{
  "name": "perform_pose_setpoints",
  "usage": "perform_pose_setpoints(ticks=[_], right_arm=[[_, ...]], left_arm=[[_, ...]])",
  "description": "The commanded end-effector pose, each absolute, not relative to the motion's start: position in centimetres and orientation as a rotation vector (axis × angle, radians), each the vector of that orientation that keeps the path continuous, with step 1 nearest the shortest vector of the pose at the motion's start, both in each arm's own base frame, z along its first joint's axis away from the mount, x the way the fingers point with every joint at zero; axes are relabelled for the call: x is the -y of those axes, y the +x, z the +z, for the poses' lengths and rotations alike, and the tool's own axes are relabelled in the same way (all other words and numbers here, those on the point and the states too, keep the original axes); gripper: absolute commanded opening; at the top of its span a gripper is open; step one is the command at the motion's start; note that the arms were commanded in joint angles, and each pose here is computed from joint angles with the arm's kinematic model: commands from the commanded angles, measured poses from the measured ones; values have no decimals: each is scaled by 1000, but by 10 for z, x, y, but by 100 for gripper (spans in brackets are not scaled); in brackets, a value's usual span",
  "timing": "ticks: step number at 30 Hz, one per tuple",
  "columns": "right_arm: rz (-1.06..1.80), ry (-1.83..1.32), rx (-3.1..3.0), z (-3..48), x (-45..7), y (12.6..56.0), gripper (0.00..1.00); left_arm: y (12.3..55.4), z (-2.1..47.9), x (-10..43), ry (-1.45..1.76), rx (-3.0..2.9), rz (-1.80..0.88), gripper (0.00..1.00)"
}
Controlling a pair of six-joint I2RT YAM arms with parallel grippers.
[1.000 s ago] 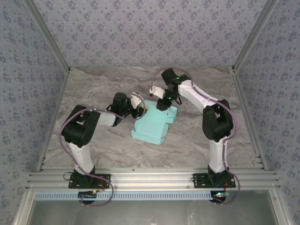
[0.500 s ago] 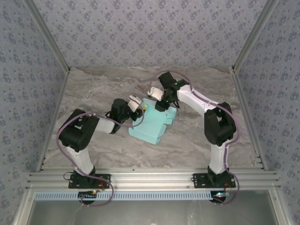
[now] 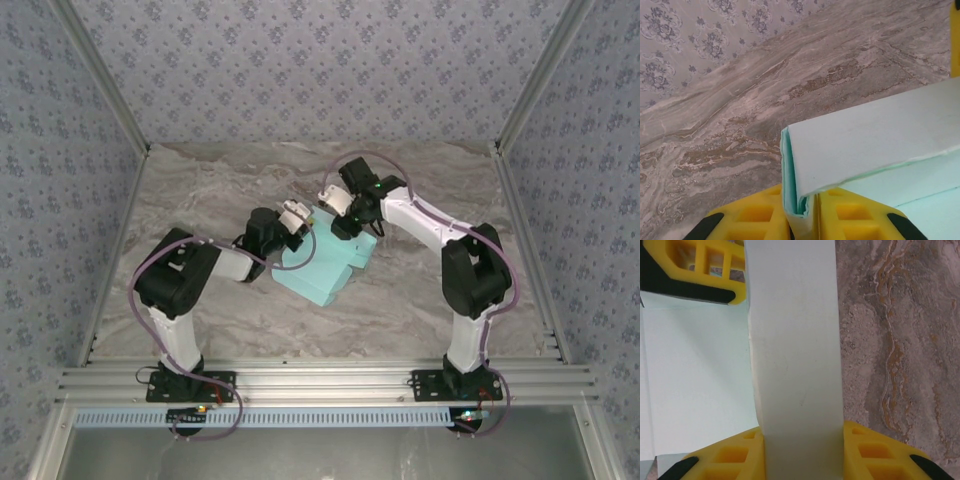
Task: Fold the paper box
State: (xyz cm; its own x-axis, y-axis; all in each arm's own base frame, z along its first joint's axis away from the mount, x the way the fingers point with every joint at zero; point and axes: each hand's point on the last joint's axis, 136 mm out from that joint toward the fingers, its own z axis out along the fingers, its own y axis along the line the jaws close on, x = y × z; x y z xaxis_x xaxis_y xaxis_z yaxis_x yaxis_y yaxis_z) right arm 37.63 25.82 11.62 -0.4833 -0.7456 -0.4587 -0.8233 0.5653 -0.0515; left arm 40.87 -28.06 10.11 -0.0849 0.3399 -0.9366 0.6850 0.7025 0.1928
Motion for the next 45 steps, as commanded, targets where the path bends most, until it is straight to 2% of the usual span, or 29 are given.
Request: perform_pose_setpoints(ticks=[1,8,15,19,24,28,34,45], right_arm=[[220,-1119,-2371,130,-260,381,28],[162,-1074,-2370,123,-256,371,27],[255,-1233,-2307,123,-269,350,27],[188,-1328,-2275,119,-273,339,27],[141,-1379,-2263,112,-285,329,27],[116,-1406,-2280,107,-289,317,26],[101,-1412,-2311,107,-282,305,26],[162,-1431,-2331,111,-284,288,26]], left_arm=[[407,110,298,843,-1653,-310,20],[392,114,297,758,-1662,-317,22],[376,121,292,732,-1637,-353,25],[360,114,277,709,-1671,-334,32],[344,104,260,639,-1695,-361,36],[342,93,245,587,-1711,-318,36],[333,90,251,603,-1639,-389,29],[342,86,265,637,-1623,-410,26]])
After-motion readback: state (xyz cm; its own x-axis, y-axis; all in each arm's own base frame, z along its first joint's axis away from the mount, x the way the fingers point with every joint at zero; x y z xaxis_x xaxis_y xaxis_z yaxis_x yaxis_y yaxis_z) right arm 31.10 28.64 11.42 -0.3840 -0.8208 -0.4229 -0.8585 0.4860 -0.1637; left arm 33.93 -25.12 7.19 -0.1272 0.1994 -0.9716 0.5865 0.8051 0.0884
